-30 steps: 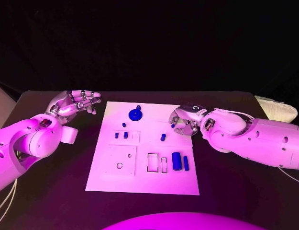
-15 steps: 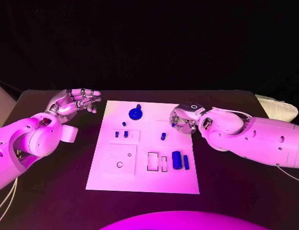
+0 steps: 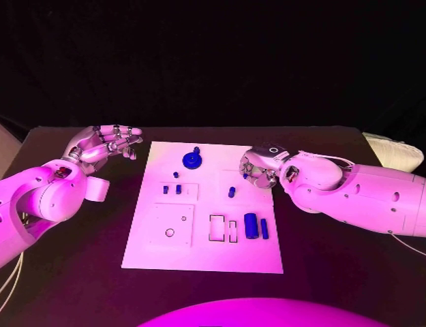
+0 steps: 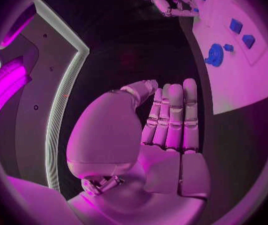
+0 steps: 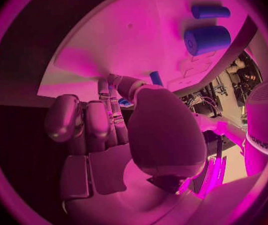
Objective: Assemble the parts on the task board
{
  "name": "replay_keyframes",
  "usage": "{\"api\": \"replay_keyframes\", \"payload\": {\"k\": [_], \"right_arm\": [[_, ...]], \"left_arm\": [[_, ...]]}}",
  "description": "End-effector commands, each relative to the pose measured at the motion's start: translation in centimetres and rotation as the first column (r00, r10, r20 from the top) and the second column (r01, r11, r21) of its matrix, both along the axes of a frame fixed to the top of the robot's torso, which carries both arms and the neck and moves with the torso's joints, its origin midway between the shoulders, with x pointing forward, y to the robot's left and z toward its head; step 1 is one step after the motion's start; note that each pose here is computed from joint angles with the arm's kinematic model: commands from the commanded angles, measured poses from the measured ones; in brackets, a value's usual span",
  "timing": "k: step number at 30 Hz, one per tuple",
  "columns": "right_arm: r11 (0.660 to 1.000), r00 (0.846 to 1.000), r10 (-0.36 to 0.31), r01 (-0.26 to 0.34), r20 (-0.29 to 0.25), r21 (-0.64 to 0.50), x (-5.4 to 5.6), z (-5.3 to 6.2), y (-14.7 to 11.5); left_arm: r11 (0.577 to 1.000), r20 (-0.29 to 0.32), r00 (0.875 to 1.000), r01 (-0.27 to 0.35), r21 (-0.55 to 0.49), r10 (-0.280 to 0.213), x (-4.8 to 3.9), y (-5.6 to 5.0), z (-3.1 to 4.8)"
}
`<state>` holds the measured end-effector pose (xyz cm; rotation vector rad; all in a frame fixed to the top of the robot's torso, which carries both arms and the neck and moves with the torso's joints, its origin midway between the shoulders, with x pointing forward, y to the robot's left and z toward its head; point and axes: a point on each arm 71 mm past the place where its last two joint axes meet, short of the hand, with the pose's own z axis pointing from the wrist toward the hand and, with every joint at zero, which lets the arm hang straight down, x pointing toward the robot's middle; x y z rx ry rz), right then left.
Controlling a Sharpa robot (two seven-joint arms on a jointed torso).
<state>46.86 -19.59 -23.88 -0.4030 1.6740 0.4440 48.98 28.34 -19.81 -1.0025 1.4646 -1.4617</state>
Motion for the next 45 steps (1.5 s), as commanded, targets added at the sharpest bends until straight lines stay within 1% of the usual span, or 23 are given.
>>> {"api": "replay_keyframes", "payload": {"k": [1, 10, 23, 30, 37, 41, 45], "right_arm": [[0.999, 0.999, -0.003, 0.001, -0.043, -0.037, -0.5, -1.3, 0.3], [1.000, 0.999, -0.021, 0.021, -0.028, -0.003, -0.7, -1.2, 0.4], [0.996, 0.999, -0.047, 0.048, -0.014, 0.069, -1.2, -0.5, 0.1], [0.989, 0.997, -0.076, 0.078, -0.019, 0.124, -1.2, 0.4, -0.3], [0.975, 0.993, -0.103, 0.112, -0.060, 0.193, -1.5, 1.6, -0.8], [0.968, 0.993, -0.099, 0.113, -0.072, 0.225, -1.9, 2.2, -0.6], [0.962, 0.994, -0.078, 0.095, -0.075, 0.258, -2.4, 2.8, 0.0]], "left_arm": [[1.000, 0.006, 1.000, 0.010, -0.010, -0.010, -0.05, -0.1, 0.13], [1.000, 0.007, 1.000, 0.010, -0.007, -0.010, -0.05, -0.1, 0.11], [1.000, 0.006, 1.000, 0.005, -0.002, -0.005, -0.08, 0.2, 0.01], [1.000, 0.005, 1.000, -0.002, 0.002, 0.002, -0.01, 0.4, -0.12], [1.000, 0.002, 1.000, -0.007, 0.004, 0.007, 0.05, 0.6, -0.23], [1.000, 0.001, 1.000, -0.008, 0.005, 0.008, 0.06, 0.6, -0.27], [1.000, 0.001, 1.000, -0.007, 0.004, 0.007, 0.08, 0.5, -0.30]]}}
